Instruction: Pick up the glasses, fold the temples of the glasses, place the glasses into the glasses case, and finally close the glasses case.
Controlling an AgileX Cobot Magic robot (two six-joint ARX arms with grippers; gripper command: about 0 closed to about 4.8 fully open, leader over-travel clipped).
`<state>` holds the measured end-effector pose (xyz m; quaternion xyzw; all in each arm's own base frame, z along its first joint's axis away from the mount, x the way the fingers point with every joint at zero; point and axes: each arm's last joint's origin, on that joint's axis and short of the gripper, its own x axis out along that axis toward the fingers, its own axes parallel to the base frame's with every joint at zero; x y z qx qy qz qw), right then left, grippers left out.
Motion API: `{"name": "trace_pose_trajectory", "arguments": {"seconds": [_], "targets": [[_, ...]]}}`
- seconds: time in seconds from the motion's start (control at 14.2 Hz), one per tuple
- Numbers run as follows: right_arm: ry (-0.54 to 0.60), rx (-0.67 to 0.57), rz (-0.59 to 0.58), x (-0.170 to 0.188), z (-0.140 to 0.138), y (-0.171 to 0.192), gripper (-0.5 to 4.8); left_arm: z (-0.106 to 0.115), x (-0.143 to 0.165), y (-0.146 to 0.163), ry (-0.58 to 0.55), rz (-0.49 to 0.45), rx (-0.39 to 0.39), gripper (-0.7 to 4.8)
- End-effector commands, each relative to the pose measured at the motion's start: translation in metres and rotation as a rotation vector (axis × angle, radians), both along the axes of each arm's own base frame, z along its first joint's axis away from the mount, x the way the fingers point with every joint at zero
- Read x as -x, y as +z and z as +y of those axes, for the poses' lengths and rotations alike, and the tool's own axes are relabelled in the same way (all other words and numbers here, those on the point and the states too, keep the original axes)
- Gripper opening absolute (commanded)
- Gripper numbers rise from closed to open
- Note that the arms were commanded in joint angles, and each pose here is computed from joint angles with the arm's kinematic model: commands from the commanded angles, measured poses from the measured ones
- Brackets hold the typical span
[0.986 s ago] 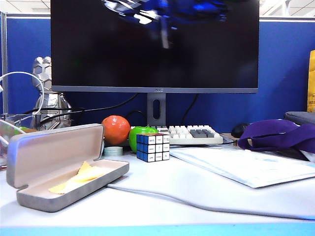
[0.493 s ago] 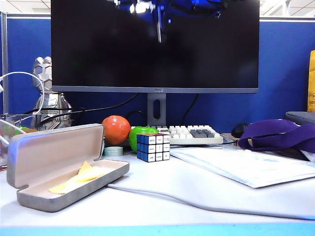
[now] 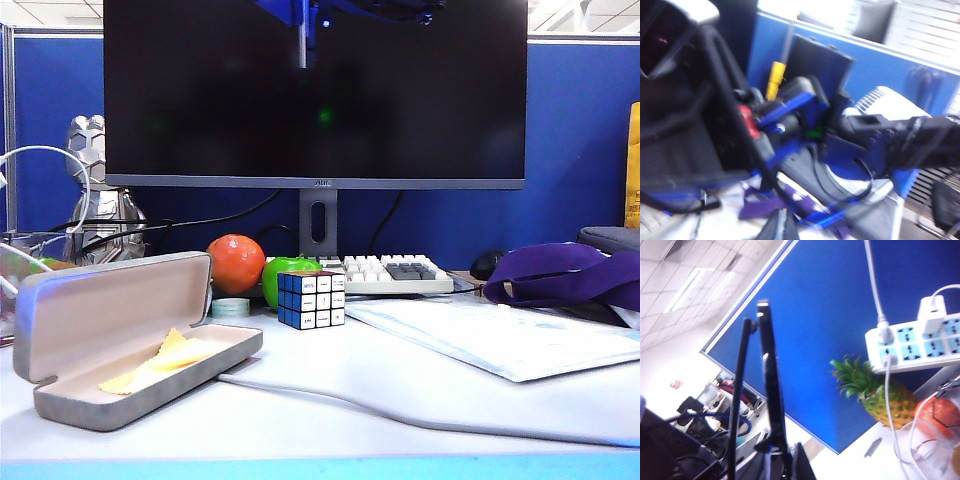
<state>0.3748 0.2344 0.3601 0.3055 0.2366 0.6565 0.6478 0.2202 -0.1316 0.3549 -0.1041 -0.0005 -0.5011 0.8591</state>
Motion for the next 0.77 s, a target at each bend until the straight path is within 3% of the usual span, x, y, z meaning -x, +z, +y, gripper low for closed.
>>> {"name": "trace_pose_trajectory", "arguments": {"seconds": [0.07, 0.14, 0.63, 0.77], "targets": [[0.019, -0.016, -0.032, 0.005, 0.003, 0.007, -0.05, 0.0, 0.001, 0.005, -0.006, -0.041, 0.014, -0.05], [0.018, -0.015, -0.033, 0.005, 0.002, 0.007, -0.05, 0.0, 0.002, 0.004, -0.021, -0.034, 0.007, -0.05], [0.02, -0.061, -0.118, 0.009, -0.002, 0.02, -0.05, 0.003, -0.002, 0.004, 0.144, -0.024, 0.024, -0.05], [-0.049, -0.057, -0.185, 0.003, -0.008, 0.018, -0.05, 0.003, -0.003, 0.001, 0.184, -0.014, -0.007, -0.05]]}}
